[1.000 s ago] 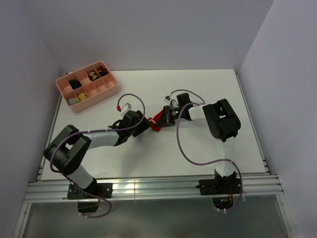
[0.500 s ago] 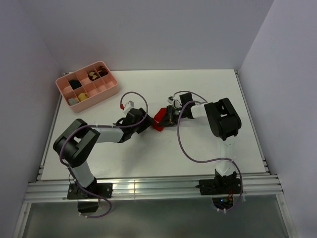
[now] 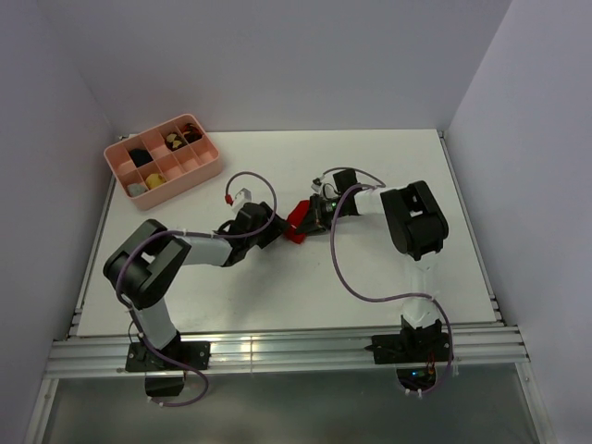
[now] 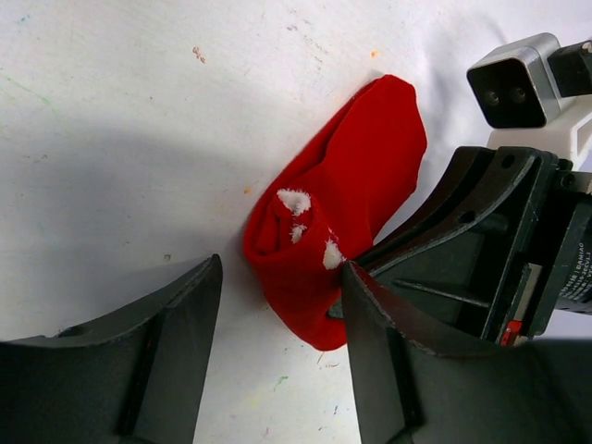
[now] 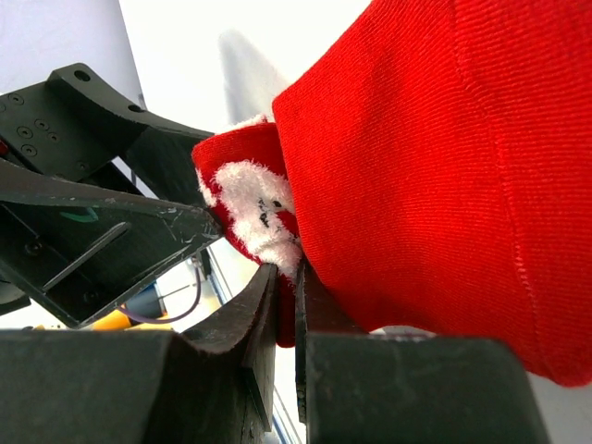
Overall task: Roll the socks
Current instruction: Roll the sock at the center of the board.
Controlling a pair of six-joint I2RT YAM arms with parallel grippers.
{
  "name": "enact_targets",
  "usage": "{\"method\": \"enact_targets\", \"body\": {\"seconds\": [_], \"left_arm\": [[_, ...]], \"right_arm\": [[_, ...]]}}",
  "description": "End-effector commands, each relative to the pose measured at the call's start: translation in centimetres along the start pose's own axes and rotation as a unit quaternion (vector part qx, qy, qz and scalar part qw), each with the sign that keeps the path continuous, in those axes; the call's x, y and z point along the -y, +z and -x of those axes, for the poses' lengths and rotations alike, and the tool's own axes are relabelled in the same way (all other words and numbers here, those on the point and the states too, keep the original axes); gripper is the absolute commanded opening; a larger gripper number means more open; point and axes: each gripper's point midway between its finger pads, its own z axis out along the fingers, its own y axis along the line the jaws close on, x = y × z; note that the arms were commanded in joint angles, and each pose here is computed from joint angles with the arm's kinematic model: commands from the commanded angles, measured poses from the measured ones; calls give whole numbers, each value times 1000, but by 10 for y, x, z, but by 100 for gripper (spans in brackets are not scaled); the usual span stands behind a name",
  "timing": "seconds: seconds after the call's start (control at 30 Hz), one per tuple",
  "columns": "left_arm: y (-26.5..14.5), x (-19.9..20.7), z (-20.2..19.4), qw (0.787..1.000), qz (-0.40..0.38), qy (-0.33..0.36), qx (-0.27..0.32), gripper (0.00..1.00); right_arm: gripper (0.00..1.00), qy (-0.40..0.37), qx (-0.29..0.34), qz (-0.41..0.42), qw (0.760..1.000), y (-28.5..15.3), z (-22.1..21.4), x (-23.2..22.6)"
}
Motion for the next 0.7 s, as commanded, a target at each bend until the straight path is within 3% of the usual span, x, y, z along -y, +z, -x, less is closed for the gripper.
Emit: {"method": "enact_targets", "body": {"seconds": [0.0, 0.33, 0.47, 0.67], "left_arm": [[7, -10, -2, 1000, 20, -4, -2, 59], [18, -38, -15, 997, 71, 5, -18, 39], [17, -43, -17, 996, 82, 16, -28, 27], [14, -40, -16, 992, 105, 50, -46, 17]], "right_arm": [[4, 1, 7, -51, 999, 4, 4, 25], [10, -29, 7, -65, 997, 8, 4, 20], [21, -70, 25, -86, 994, 2, 8, 10], [36, -151, 89, -112, 978, -16, 6, -12]]}}
